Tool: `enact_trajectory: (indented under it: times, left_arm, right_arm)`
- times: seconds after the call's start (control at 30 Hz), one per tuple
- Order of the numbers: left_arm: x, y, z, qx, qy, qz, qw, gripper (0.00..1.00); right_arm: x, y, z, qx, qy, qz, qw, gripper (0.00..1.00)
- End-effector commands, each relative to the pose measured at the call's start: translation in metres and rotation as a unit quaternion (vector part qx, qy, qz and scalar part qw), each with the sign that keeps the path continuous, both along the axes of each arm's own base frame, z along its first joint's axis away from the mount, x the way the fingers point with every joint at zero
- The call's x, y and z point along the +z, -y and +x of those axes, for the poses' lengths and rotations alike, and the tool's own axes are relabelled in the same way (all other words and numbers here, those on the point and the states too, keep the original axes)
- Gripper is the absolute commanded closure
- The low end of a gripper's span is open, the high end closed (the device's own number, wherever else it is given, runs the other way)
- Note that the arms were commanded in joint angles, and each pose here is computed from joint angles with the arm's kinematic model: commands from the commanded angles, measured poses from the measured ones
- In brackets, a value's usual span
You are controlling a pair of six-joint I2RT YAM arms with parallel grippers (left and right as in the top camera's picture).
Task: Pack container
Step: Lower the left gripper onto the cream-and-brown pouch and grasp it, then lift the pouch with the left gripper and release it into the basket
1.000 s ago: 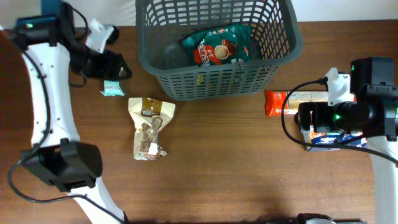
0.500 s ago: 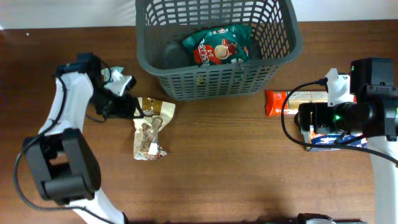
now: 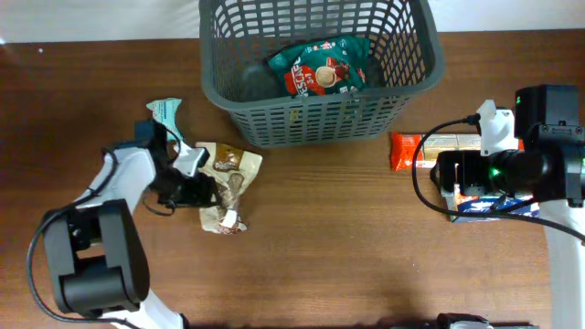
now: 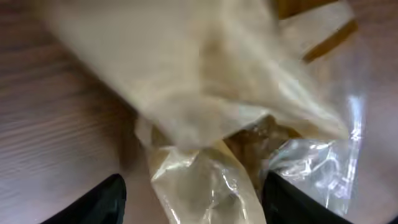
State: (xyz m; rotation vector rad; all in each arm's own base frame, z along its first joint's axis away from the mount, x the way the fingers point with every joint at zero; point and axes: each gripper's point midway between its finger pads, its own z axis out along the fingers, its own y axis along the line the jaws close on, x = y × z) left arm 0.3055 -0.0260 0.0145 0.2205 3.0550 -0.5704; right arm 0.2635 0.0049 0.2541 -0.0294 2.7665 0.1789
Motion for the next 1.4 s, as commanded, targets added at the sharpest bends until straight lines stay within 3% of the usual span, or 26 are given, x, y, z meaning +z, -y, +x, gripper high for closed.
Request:
enact_trajectory:
  times: [0.0,0.13,0.2,0.23,0.33,0.4,0.67,0.87,1.17,1.37]
  left_arm:
    - [-0.013,0.014,-0.014,-0.011,-0.009,0.008,1.000,0.36]
    - [-0.021,0.027,-0.019,-0.025,-0.006,0.008,1.000,0.37]
    - [-0.021,0.031,-0.017,-0.023,-0.004,0.009,1.000,0.45]
    - [-0.022,0.032,-0.015,-0.019,-0.002,0.009,1.000,0.51]
    - [-0.022,0.032,-0.012,-0.008,0.000,0.009,1.000,0.84]
    - [-0.022,0.032,-0.012,-0.002,-0.001,0.010,1.000,0.98]
    - [-0.013,0.023,-0.006,0.013,0.015,0.014,1.000,0.98]
    - [0.034,-0.016,0.015,0.073,0.088,0.019,0.993,0.98]
    - [0.105,-0.056,0.021,0.140,0.195,0.018,0.971,0.98]
    - [0.191,-0.084,0.040,0.184,0.307,0.036,0.933,0.98]
  right_arm:
    - [0.006,-0.005,0.002,0.003,0.008,0.011,1.000,0.01]
    - [0.006,-0.005,0.002,0.003,0.008,0.011,1.000,0.01]
    - [0.006,-0.006,0.002,0.003,0.008,0.013,1.000,0.01]
    - [0.006,-0.006,0.002,0.004,0.008,0.014,1.000,0.01]
    - [0.006,-0.008,0.002,0.006,0.008,0.018,1.000,0.01]
    - [0.006,-0.009,0.001,0.007,0.007,0.021,1.000,0.01]
    - [0.006,-0.009,0.001,0.007,0.006,0.021,1.000,0.01]
    - [0.006,-0.009,0.001,0.007,0.007,0.021,1.000,0.01]
    - [0.007,-0.008,0.003,0.007,0.011,0.020,1.000,0.01]
    - [0.007,-0.008,0.003,0.007,0.011,0.020,1.000,0.01]
